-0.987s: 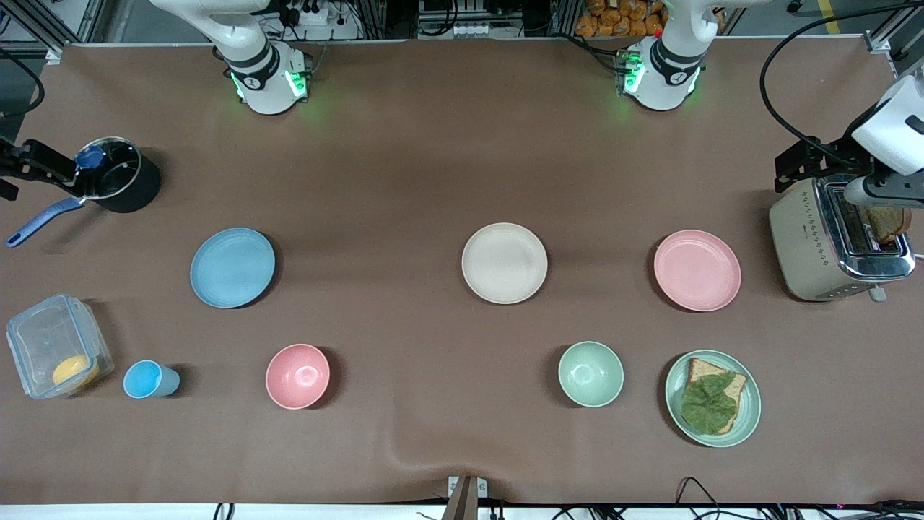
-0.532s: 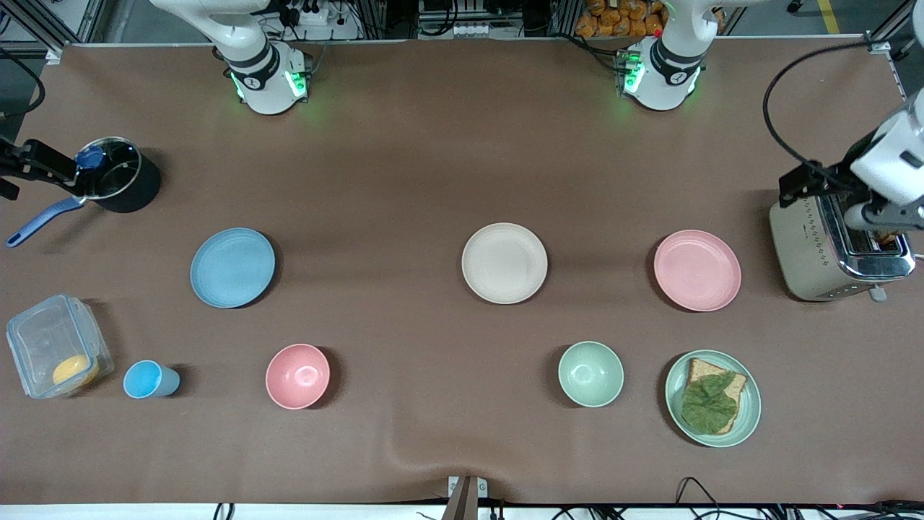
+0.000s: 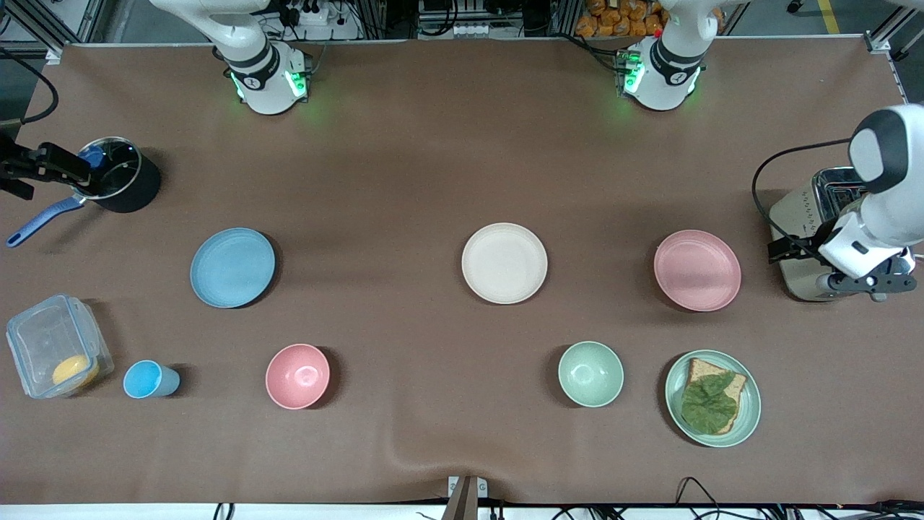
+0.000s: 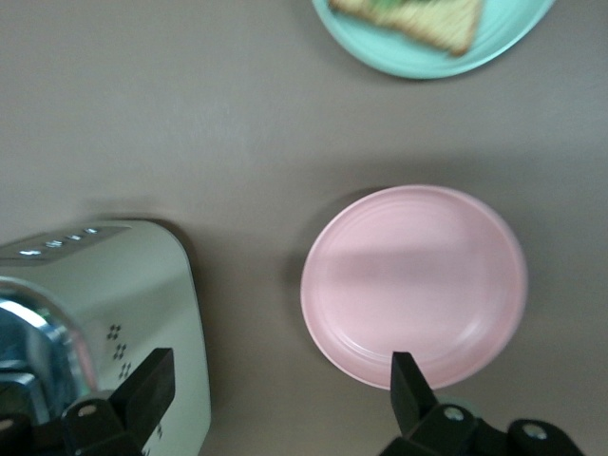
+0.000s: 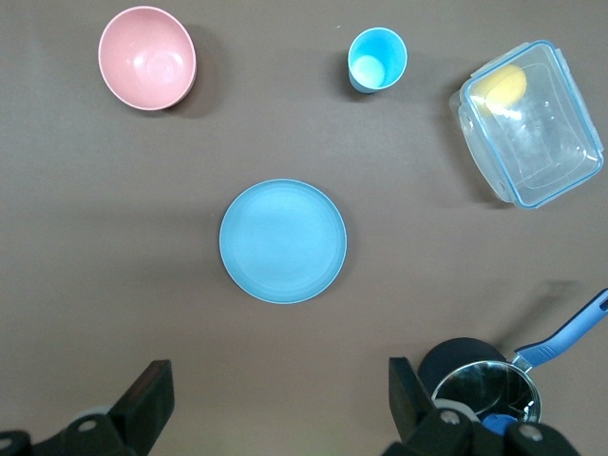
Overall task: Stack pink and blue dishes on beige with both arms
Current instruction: 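Grasp the pink plate's rim with the left gripper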
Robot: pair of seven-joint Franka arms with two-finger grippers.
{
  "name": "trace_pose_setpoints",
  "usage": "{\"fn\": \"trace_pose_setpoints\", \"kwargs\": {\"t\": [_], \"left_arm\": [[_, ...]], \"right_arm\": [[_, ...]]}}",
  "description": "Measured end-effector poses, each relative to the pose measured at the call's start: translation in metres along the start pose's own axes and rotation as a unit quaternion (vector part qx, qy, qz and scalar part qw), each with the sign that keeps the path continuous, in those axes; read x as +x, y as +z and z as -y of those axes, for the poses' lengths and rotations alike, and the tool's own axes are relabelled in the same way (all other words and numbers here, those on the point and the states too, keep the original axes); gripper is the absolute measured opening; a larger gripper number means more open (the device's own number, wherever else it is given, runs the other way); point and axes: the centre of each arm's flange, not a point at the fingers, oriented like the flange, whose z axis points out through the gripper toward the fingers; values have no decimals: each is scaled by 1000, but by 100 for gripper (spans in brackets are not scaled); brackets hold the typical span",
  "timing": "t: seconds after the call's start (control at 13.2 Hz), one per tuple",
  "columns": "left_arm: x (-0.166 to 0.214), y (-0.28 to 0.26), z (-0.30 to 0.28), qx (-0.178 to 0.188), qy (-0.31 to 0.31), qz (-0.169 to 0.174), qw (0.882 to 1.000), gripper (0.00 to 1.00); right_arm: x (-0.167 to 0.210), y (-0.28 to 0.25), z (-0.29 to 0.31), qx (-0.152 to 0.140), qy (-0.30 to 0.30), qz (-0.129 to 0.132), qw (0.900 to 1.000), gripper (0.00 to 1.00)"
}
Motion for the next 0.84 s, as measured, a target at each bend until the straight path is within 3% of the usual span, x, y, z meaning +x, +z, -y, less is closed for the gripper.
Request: {"fn": "trace_pose_setpoints", "kwargs": {"t": [0.61,0.84], "left_arm": [[8,129,8,-22,6,60,998,100],[7,153,8,-27,7,72,997,93]], "right_arm": [[0,-1,-2,0,2,0,1000,100],[0,-2,-3,0,2,-1,1000,100]]}}
